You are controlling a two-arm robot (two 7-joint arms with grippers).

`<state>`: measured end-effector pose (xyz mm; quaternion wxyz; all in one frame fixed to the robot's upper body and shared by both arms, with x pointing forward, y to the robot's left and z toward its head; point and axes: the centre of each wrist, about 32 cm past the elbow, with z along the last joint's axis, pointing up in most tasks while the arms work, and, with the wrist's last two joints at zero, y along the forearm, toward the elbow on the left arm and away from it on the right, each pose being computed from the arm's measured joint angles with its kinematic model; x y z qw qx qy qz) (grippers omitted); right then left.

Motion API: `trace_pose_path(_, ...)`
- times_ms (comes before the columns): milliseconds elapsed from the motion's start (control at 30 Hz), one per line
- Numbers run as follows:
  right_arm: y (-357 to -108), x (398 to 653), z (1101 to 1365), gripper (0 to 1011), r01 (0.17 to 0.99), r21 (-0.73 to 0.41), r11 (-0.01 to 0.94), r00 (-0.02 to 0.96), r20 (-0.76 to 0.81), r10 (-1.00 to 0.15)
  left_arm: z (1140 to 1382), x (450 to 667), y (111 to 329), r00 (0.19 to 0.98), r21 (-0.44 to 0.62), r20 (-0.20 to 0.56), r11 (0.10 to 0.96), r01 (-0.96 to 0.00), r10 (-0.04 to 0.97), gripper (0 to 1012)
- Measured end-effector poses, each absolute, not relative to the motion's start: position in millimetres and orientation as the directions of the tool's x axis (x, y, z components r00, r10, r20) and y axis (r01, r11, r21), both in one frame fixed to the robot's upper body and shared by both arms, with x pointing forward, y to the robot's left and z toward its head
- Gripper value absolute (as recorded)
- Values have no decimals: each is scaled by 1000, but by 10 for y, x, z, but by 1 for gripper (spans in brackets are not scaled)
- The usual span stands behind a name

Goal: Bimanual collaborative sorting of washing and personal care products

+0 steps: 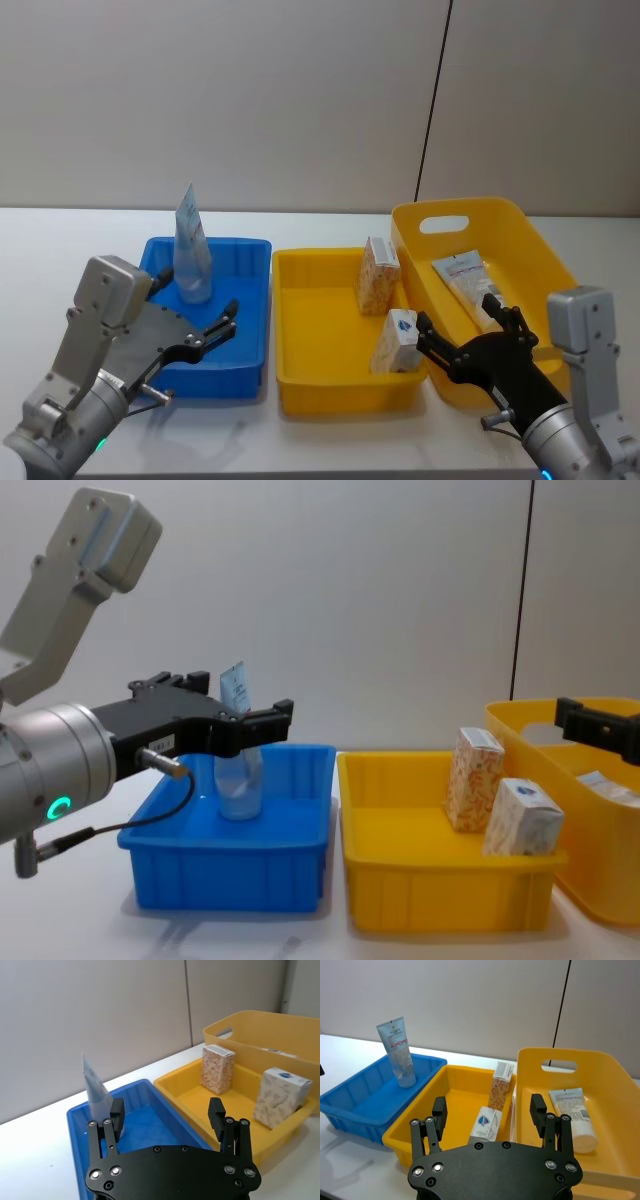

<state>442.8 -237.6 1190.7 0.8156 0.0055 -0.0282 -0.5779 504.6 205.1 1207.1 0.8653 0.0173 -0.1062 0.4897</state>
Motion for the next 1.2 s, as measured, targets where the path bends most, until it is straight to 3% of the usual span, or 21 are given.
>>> trace_pose_path(400, -2409, 4378, 11980, 1002, 944, -57, 324, 325, 11, -946, 12045, 4924, 1983, 410, -84, 240, 440, -894, 880, 1001)
trace_pose_path(1200, -2415, 4314, 11999, 1002, 898, -252, 360, 373, 4, -928, 12047, 4919, 1983, 403, -86, 243, 434, -897, 882, 1001)
